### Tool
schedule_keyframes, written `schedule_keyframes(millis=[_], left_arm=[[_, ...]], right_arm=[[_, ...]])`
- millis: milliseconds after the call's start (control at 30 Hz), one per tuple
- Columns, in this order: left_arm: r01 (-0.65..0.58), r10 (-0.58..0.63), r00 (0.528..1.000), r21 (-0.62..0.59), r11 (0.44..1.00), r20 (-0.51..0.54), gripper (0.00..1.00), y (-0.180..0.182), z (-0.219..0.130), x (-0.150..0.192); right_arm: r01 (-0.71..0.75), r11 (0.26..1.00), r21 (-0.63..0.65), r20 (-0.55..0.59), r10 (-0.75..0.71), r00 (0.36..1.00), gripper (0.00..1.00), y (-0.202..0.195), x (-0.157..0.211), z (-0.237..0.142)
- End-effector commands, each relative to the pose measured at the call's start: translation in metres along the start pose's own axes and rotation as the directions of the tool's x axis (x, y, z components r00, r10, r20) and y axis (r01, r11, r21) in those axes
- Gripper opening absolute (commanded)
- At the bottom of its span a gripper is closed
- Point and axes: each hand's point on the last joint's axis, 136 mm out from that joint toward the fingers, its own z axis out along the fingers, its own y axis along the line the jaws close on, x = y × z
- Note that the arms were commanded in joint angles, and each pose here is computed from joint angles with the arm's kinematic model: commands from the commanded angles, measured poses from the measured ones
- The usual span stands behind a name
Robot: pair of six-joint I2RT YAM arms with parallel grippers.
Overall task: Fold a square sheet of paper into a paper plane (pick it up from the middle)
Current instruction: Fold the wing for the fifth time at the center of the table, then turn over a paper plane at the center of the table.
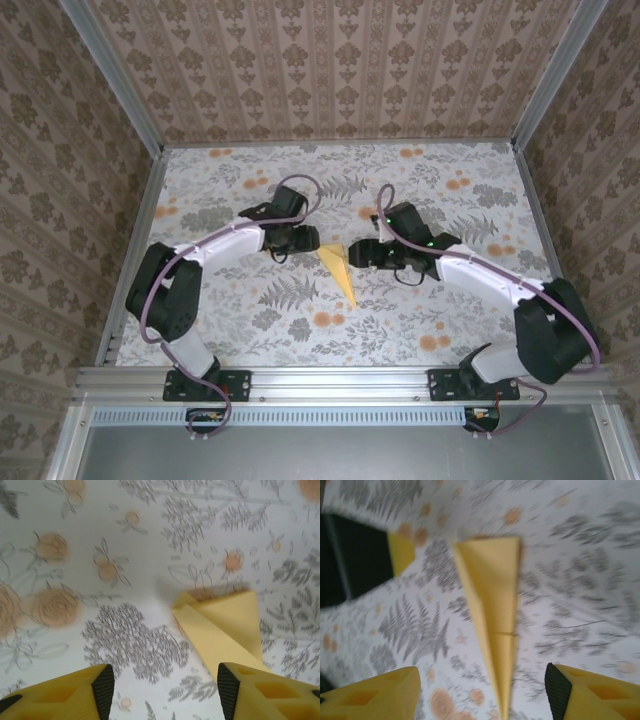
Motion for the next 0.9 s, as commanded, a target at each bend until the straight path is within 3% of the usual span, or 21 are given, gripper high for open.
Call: schedule_keyframes(millis=[0,167,333,500,867], left_arm=[[0.017,-0.019,1.0,-0.125,0.992,-0.019,0.64,0.001,-0.012,0.017],[0.027,-0.031,0.999,-0.101,0.994,-0.035,0.72,-0.03,-0.012,0.034],[0.029,-0.036,0.997,-0.105,0.994,-0.072,0.73,-0.052,-0.002,0.039],[0.069,-0.084,0.99,-0.126,0.99,-0.116,0.59,-0.063,0.016,0.048],[0.113,-0.133,0.985,-0.166,0.98,-0.111,0.45,-0.06,0.022,0.047]], right_arm=[[-0.058,0.981,0.185,0.094,0.041,0.995,0.73,-0.05,-0.008,-0.014],[-0.117,0.963,0.242,0.16,0.079,0.984,0.8,-0.08,-0.014,-0.02],[-0.16,0.949,0.272,0.173,0.115,0.978,0.81,-0.1,-0.011,-0.019],[-0.187,0.945,0.269,0.18,0.141,0.973,0.81,-0.109,-0.007,-0.02],[-0.19,0.95,0.248,0.172,0.15,0.974,0.81,-0.107,-0.006,-0.02]])
